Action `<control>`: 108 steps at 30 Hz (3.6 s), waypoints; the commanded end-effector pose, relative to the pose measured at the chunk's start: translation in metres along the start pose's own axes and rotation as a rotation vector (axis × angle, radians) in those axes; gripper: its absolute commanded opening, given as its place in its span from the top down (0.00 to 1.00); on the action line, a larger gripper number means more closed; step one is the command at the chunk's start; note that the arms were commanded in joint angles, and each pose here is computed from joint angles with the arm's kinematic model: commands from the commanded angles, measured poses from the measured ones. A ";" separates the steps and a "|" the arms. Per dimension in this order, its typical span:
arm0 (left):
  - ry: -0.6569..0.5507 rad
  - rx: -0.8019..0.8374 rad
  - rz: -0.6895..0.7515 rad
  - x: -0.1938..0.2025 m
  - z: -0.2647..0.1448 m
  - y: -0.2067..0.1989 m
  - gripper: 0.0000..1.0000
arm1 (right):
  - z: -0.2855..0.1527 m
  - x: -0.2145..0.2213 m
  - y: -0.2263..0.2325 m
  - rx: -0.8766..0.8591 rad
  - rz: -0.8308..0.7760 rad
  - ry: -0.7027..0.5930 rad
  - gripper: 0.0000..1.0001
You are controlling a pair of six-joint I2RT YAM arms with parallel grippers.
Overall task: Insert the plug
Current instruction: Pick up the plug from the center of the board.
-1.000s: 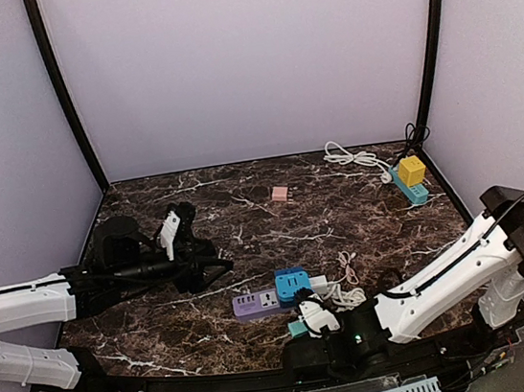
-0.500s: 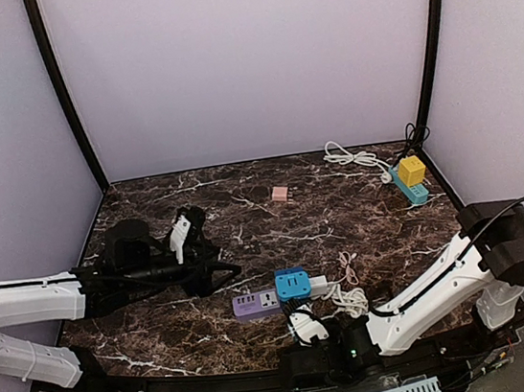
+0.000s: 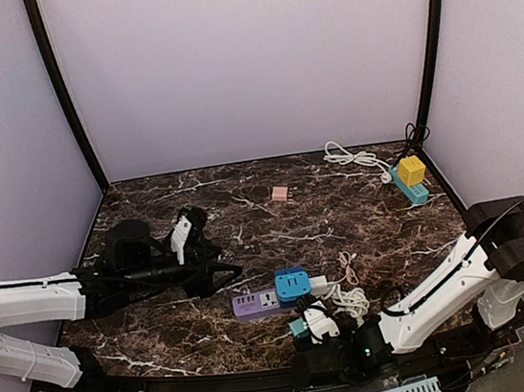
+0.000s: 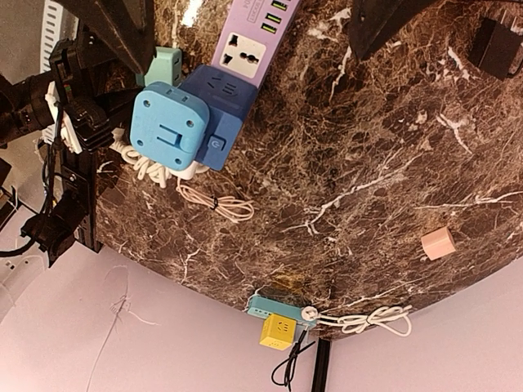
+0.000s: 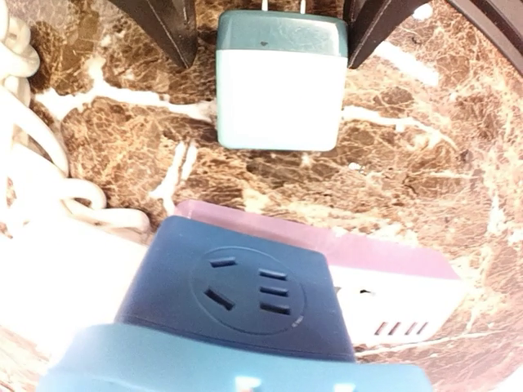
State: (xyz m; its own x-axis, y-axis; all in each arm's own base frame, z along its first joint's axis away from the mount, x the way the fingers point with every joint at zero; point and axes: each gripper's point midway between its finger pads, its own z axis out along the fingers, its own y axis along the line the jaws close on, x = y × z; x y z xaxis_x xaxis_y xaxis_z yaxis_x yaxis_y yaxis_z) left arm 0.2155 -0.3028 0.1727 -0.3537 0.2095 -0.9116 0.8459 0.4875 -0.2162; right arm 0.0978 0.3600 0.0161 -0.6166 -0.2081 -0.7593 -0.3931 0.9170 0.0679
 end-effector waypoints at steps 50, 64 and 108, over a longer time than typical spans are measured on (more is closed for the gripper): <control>-0.037 0.449 -0.308 -0.107 -0.021 -0.092 0.51 | -0.156 -0.246 0.078 -0.320 -0.691 -0.767 1.00; -0.043 0.431 -0.136 -0.085 -0.023 -0.091 0.99 | -0.148 -0.253 0.051 -0.251 -0.598 -0.657 0.26; -0.036 0.466 0.539 -0.075 -0.050 -0.106 0.99 | -0.133 -0.240 0.083 -0.989 -0.525 -0.166 0.45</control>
State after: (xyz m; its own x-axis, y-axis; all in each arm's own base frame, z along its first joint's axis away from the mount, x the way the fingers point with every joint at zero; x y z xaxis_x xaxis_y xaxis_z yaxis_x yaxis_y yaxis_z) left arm 0.1337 -0.3255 0.2722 0.1712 0.3130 -0.9342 0.9846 -0.0874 0.1512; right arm 0.1145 0.4323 0.2741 -0.1687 -0.4220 -0.8908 -0.9843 0.0252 0.1745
